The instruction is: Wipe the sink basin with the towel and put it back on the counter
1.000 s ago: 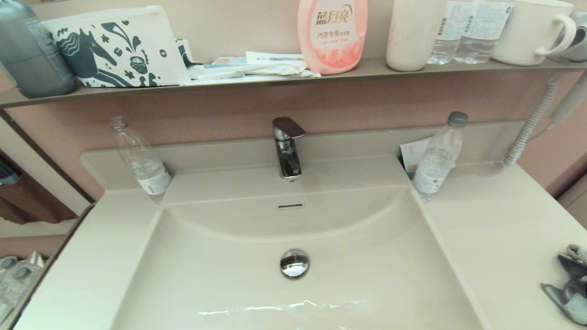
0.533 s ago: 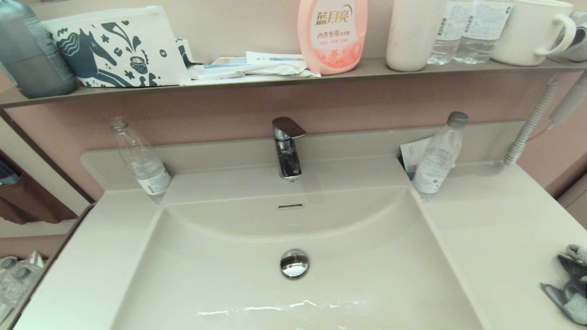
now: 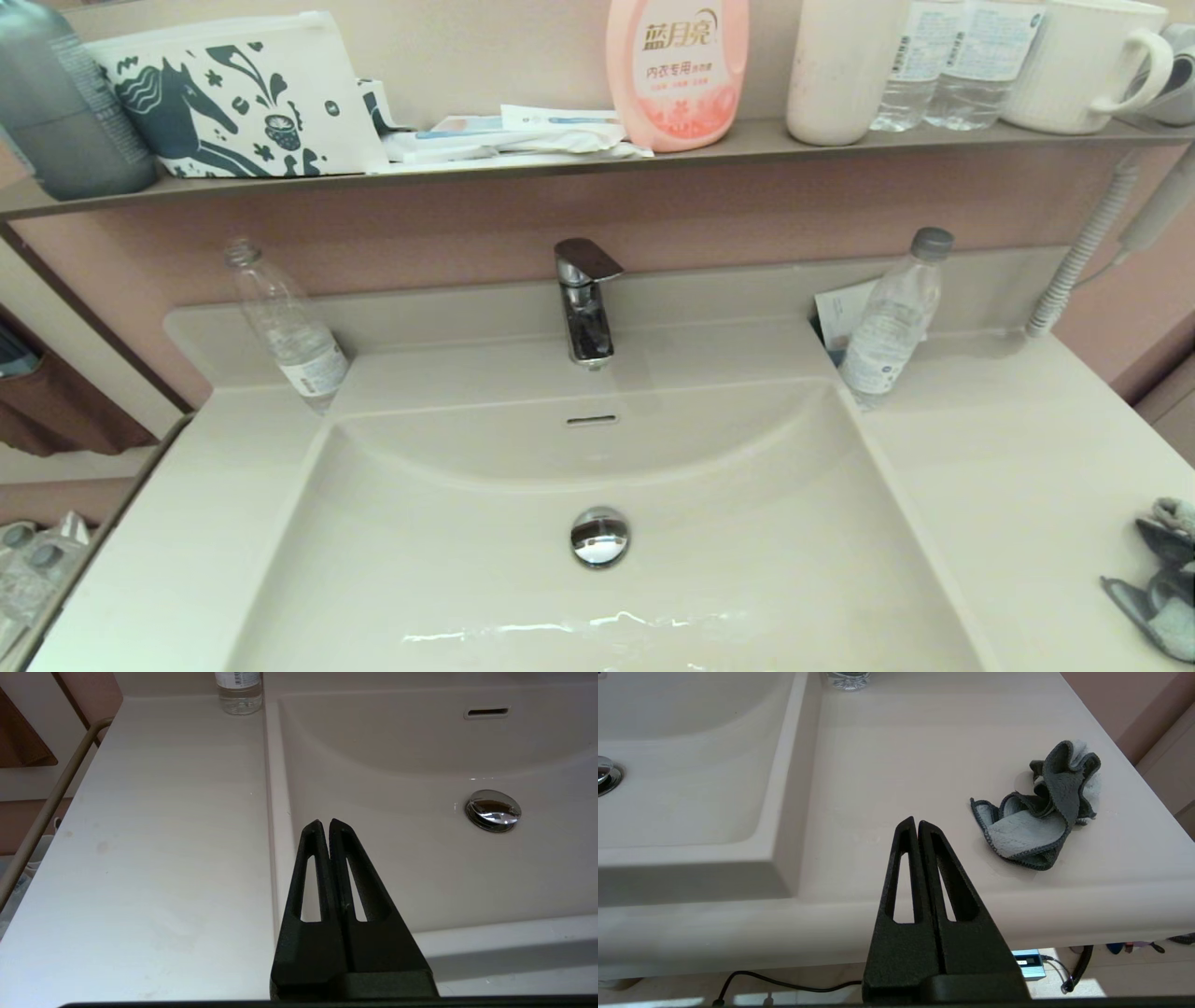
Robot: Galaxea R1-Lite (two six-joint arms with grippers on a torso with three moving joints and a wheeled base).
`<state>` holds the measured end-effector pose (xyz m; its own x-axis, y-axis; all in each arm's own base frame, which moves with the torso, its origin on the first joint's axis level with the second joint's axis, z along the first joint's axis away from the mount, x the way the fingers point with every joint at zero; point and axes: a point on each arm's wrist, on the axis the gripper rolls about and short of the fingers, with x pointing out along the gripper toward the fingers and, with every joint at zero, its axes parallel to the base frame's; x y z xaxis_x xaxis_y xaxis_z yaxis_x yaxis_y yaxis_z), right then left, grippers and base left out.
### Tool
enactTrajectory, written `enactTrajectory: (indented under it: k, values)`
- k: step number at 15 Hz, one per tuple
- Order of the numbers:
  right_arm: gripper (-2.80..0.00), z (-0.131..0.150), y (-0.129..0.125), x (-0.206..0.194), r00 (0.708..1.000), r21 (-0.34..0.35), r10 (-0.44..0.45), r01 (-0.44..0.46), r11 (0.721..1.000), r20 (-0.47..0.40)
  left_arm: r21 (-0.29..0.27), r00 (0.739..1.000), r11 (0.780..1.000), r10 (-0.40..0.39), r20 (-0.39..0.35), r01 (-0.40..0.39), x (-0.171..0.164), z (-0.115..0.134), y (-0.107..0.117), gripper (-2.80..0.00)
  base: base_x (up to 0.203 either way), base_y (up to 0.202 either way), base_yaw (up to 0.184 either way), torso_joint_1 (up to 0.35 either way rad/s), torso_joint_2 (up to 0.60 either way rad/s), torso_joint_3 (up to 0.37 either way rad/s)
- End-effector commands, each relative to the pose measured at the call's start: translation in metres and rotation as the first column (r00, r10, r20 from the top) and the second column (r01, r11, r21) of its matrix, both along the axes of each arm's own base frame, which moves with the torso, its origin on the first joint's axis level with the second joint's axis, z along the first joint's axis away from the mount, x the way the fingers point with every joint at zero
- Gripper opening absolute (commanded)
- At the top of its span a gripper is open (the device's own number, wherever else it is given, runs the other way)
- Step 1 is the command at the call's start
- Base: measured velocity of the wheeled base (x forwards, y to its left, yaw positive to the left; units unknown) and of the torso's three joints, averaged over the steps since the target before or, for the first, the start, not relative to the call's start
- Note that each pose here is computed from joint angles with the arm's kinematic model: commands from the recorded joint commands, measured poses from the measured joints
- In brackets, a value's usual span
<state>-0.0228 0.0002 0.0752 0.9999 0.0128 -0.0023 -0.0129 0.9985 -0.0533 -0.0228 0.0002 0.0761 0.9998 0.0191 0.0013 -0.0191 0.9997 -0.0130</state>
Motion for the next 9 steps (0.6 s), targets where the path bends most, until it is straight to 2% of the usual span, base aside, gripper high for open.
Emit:
enactTrajectory:
  k: [1,9]
  values:
    - [-2.8,0.0,0.0,0.0001,1.0,-0.006,0.003,-0.003,1.0,-0.002,-0.002,1.0,1.0,0.001,-0.001,-0.001,0.0001,0.0,0.0,-2.8,0.0,0.0,0.0,0.0,0.0,0.0]
    - [-2.8,0.0,0.0,0.0001,1.0,0.003,-0.001,0.001,1.0,-0.002,-0.001,1.0,1.0,0.001,-0.001,-0.001,0.0001,0.0,0.0,-2.8,0.0,0.0,0.0,0.0,0.0,0.0]
